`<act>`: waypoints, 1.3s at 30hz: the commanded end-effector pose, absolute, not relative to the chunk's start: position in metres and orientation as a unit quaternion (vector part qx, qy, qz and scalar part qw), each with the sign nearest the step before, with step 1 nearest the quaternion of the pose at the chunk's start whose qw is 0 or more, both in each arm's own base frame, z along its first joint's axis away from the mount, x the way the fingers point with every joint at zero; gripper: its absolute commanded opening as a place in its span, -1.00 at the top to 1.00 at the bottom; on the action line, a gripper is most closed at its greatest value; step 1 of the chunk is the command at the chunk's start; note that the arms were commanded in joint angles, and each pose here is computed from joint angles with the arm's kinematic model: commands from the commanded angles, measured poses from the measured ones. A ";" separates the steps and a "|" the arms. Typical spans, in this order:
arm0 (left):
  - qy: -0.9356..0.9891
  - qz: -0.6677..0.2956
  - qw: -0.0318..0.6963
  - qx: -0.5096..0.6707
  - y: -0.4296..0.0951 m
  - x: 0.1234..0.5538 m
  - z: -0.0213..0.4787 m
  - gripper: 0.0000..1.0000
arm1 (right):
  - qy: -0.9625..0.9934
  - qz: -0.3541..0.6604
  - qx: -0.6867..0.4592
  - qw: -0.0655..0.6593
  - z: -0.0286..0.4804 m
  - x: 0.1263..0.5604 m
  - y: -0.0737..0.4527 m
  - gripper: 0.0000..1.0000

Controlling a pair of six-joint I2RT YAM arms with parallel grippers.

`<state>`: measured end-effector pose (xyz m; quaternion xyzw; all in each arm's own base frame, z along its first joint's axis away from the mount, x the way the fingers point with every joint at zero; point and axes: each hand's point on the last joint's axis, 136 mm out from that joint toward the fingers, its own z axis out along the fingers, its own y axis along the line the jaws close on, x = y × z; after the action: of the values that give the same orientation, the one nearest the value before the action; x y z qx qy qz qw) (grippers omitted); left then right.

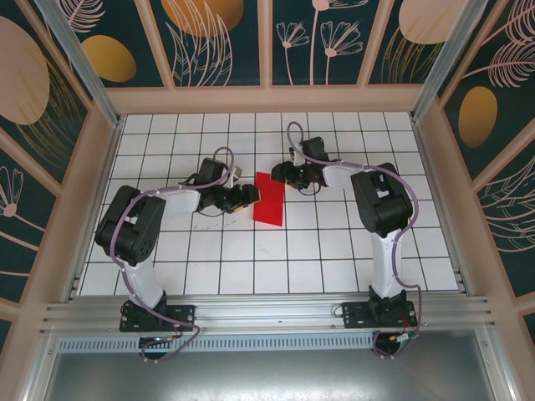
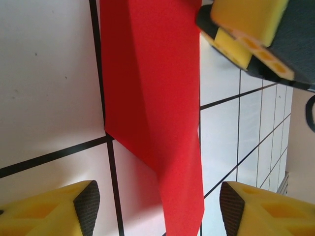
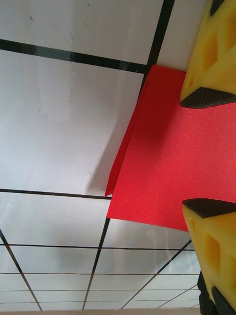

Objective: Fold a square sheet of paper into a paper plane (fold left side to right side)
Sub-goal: Third fold the triangle at the center of the table.

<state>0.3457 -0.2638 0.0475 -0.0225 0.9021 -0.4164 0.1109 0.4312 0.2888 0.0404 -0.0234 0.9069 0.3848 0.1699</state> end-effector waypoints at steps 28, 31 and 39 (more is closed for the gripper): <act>0.889 -0.448 0.085 -0.047 -0.300 0.344 0.051 1.00 | 0.841 0.244 -0.242 0.419 0.130 0.299 0.256 -0.71; 0.888 -0.449 0.086 -0.050 -0.300 0.344 0.052 1.00 | 0.824 0.209 -0.296 0.436 0.122 0.263 0.269 -0.78; 0.888 -0.449 0.087 -0.050 -0.302 0.343 0.055 1.00 | 0.814 0.091 -0.383 0.428 0.085 0.251 0.296 -0.83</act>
<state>0.3457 -0.2992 0.0556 -0.0482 0.8887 -0.4473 0.0879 0.2314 0.2929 0.0815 -0.3676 0.8273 0.1625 0.3925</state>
